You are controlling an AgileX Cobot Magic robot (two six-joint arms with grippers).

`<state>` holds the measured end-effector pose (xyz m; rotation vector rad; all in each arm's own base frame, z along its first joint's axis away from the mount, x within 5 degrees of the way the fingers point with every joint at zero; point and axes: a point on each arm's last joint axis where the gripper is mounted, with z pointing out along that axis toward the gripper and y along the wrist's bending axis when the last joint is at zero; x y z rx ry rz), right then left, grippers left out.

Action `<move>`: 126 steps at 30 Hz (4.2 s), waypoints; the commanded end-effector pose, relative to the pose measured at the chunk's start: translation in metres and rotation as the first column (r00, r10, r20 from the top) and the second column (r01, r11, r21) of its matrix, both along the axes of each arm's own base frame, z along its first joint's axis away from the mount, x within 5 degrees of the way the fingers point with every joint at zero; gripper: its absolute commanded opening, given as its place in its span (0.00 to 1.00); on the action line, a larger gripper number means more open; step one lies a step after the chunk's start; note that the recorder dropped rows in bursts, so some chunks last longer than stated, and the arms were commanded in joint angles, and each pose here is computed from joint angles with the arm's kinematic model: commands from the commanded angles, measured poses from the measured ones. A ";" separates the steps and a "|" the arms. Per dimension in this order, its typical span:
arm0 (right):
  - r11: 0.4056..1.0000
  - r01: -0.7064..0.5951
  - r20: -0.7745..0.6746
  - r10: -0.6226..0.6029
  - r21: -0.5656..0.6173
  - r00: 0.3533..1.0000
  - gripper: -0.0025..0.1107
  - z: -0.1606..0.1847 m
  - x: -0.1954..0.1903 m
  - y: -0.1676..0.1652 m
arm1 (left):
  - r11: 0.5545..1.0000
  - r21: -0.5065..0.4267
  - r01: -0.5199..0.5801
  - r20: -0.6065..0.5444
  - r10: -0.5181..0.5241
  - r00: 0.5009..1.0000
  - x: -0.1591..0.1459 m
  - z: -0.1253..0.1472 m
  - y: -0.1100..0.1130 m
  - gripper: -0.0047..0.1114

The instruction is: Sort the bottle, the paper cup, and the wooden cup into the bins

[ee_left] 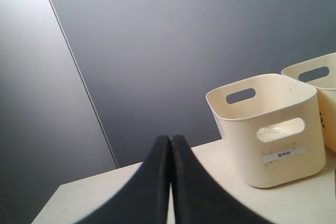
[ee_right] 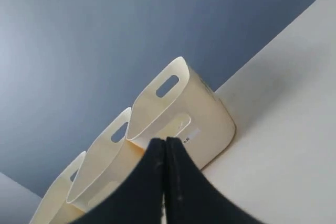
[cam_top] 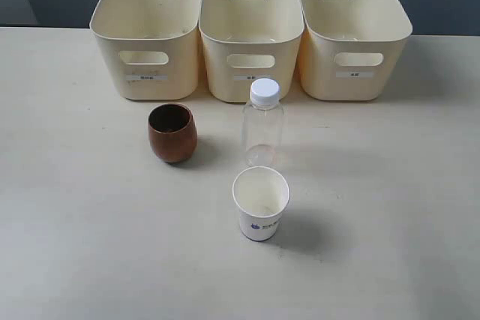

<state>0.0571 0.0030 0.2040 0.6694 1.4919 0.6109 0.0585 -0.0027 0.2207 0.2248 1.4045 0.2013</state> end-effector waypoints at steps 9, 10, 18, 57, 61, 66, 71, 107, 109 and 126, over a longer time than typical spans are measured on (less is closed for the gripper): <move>0.993 0.093 0.089 -0.099 0.066 0.991 0.02 0.007 -0.001 -0.009 | 1.000 -0.002 0.003 0.005 -0.003 1.000 0.000 0.000 0.000 0.04; 0.993 0.106 0.098 -0.111 0.052 0.989 0.02 0.007 -0.001 -0.010 | 1.000 -0.002 0.003 0.005 -0.003 1.000 0.000 0.000 0.000 0.04; 0.971 0.149 0.163 -0.118 -0.189 0.979 0.02 0.029 -0.005 -0.011 | 1.000 -0.002 0.003 0.005 -0.003 1.000 0.000 0.000 0.000 0.04; 0.080 -0.592 -0.355 0.733 -0.802 0.580 0.02 0.175 0.099 0.103 | 1.000 -0.002 0.003 0.005 -0.003 1.000 0.000 0.000 0.000 0.04; -0.005 -0.676 -0.449 0.751 -0.737 0.485 0.02 0.158 0.107 0.115 | 1.000 -0.002 0.003 0.005 -0.003 1.000 0.000 0.000 0.000 0.04; -0.113 -0.706 -0.556 0.707 -0.699 0.437 0.02 0.138 0.122 0.119 | 1.000 -0.002 0.003 0.005 -0.003 1.000 0.000 0.000 0.000 0.04; -0.154 -0.729 -0.589 0.708 -0.667 0.390 0.02 0.128 0.126 0.129 | 1.000 -0.002 0.003 0.005 -0.003 1.000 0.000 0.000 0.000 0.04; -0.580 -0.652 -0.830 0.540 -0.489 0.142 0.02 0.067 0.097 0.206 | 1.000 -0.002 0.003 0.005 -0.003 1.000 0.000 0.000 0.000 0.04; -0.581 -0.652 -0.831 0.539 -0.487 0.141 0.02 0.067 0.097 0.206 | 1.000 -0.002 0.003 0.005 -0.003 1.000 0.000 0.000 0.000 0.04; -0.616 -0.681 -0.879 0.469 -0.397 0.088 0.15 0.040 0.106 0.216 | 1.000 -0.002 0.003 0.005 -0.003 1.000 0.000 0.000 0.000 0.04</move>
